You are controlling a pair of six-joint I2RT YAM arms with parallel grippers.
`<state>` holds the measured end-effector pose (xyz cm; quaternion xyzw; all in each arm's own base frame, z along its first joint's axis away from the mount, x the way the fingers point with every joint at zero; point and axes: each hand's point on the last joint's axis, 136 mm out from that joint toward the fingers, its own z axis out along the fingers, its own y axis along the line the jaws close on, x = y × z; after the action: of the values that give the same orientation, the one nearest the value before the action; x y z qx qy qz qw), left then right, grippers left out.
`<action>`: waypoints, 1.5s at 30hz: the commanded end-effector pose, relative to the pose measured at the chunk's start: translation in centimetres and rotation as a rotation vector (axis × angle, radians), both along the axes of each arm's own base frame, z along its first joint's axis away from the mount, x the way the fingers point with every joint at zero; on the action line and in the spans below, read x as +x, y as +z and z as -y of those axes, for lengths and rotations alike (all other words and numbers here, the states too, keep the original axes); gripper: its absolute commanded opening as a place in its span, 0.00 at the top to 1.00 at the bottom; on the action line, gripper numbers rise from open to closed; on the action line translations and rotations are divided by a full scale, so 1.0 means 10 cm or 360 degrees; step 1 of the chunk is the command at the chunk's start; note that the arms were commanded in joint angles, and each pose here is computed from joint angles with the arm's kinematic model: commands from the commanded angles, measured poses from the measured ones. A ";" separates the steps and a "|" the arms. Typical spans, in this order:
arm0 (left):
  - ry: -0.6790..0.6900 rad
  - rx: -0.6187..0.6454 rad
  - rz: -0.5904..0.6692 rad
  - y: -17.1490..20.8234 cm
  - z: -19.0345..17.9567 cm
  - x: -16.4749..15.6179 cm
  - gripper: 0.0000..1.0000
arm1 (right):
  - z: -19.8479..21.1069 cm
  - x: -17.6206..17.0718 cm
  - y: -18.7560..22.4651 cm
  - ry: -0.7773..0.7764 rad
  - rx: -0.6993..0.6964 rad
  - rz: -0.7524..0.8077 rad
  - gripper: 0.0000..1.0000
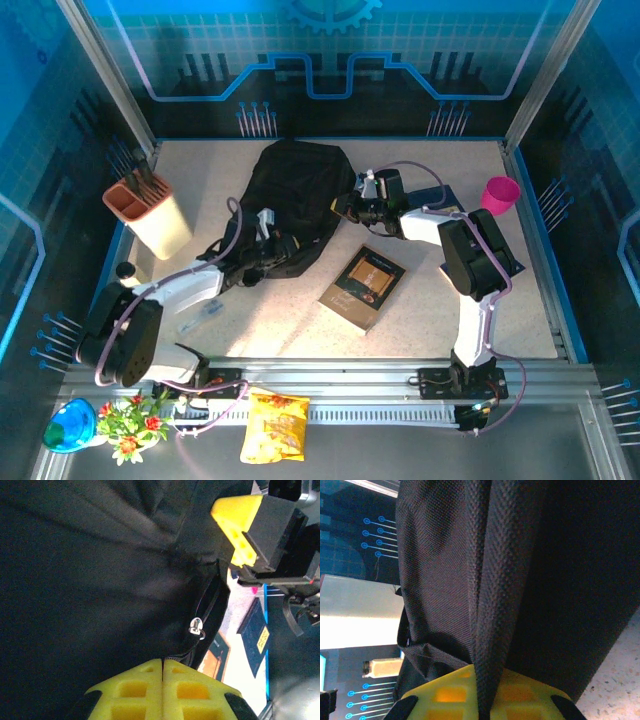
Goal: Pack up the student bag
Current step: Unzip the student bag at the top-center of the table.
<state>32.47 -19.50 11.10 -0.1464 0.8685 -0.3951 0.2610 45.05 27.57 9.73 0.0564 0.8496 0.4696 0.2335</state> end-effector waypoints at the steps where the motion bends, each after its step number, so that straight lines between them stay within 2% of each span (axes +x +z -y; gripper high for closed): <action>1: 0.0057 0.0162 -0.0073 -0.16 -0.22 -0.22 1.00 | 0.09 0.19 -0.04 -0.0068 -0.0079 0.0078 0.91; 5: 0.0070 0.0162 -0.0028 -0.12 -0.27 -0.29 1.00 | 0.06 0.18 -0.05 -0.0048 -0.0068 0.0076 0.91; 12: 0.0014 0.0077 0.0056 0.05 -0.13 -0.14 1.00 | -0.03 0.13 -0.03 -0.0005 -0.0058 0.0083 0.91; 22: 0.0115 0.0424 -0.0166 -0.25 -0.58 -0.57 1.00 | 0.18 0.32 -0.22 -0.0123 -0.0171 0.0035 0.92; 30: 0.0156 0.0512 -0.0213 -0.31 -0.73 -0.73 1.00 | 0.19 0.39 -0.33 -0.0130 -0.0211 -0.0007 0.92; 34: 0.0049 0.0464 -0.0139 -0.25 -0.62 -0.73 1.00 | 0.18 0.37 -0.32 -0.0114 -0.0201 -0.0007 0.92; 35: -0.0005 0.0438 -0.0100 -0.20 -0.56 -0.72 0.97 | 0.17 0.37 -0.32 -0.0108 -0.0198 -0.0008 0.92; 37: -0.0068 0.0419 -0.0048 -0.14 -0.50 -0.69 0.72 | 0.15 0.36 -0.31 -0.0094 -0.0188 -0.0008 0.92; 40: -0.0113 0.0438 -0.0017 -0.11 -0.47 -0.67 0.53 | 0.12 0.35 -0.29 -0.0078 -0.0181 -0.0005 0.92; 41: -0.0120 0.0446 -0.0017 -0.11 -0.47 -0.66 0.48 | 0.12 0.34 -0.29 -0.0079 -0.0178 -0.0007 0.92; 45: -0.0157 0.0474 -0.0055 -0.16 -0.46 -0.67 0.42 | 0.10 0.34 -0.28 -0.0075 -0.0173 -0.0009 0.92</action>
<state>25.63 -14.39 8.92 -0.0945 0.9263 -0.2671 0.2483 47.40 26.88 6.77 0.0668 0.8734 0.4213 0.2350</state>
